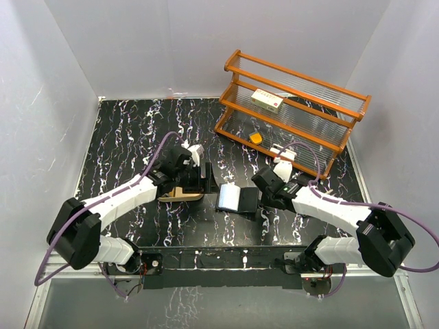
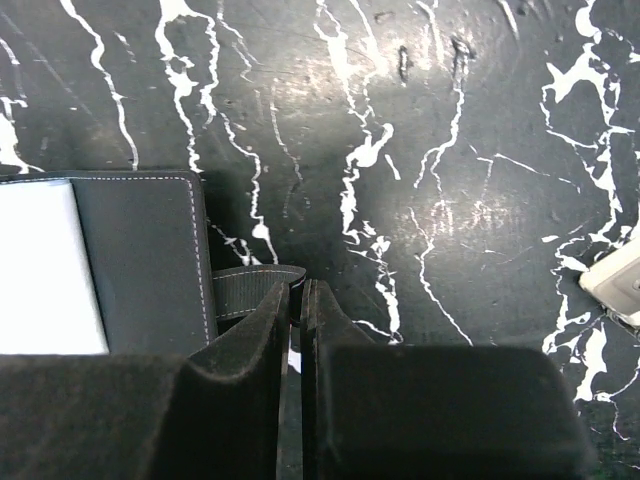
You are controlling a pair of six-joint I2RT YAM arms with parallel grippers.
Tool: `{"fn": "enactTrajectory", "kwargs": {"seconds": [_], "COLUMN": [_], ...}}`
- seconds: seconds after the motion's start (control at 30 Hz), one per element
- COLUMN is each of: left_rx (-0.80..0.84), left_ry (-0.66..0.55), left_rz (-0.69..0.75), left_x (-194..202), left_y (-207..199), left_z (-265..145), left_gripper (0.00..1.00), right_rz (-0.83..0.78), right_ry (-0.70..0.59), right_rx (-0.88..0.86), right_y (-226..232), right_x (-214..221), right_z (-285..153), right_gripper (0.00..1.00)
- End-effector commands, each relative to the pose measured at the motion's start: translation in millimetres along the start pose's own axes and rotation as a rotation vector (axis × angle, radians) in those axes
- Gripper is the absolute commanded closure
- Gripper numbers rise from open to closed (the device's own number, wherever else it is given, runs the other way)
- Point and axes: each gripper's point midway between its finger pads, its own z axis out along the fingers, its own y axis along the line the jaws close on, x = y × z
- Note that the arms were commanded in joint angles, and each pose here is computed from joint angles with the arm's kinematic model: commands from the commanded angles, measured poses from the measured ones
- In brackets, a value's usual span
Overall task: Put the credit cards into the card holder
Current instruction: Open the card holder at the center of the board.
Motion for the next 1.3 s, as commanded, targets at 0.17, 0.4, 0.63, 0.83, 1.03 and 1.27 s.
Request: {"fn": "enactTrajectory", "kwargs": {"seconds": [0.17,0.4,0.63,0.83,1.03,1.27], "left_rx": [0.037,0.041,0.064,0.065,0.154,0.250], "left_ry": [-0.011,0.020,0.046,0.070,0.094,0.088], "left_rz": [0.018,0.017,-0.009,-0.038,-0.112,-0.138], "left_x": [-9,-6,-1,7,17,15], "left_y": [-20,-21,-22,-19,-34,-61], "left_z": [29,50,64,72,78,73], "left_gripper": [0.23,0.24,0.25,0.24,0.24,0.26], "right_rz": [0.071,0.079,0.081,0.083,0.080,0.078], "right_ry": [-0.009,0.004,0.005,0.008,0.010,0.012], "right_rx": [-0.001,0.014,0.017,0.011,0.001,-0.011], "right_y": [-8,-16,-19,-19,-18,-16], "right_x": [0,5,6,7,7,7], "right_z": [6,10,13,14,14,13], "right_gripper": [1.00,1.00,1.00,1.00,1.00,1.00]}}
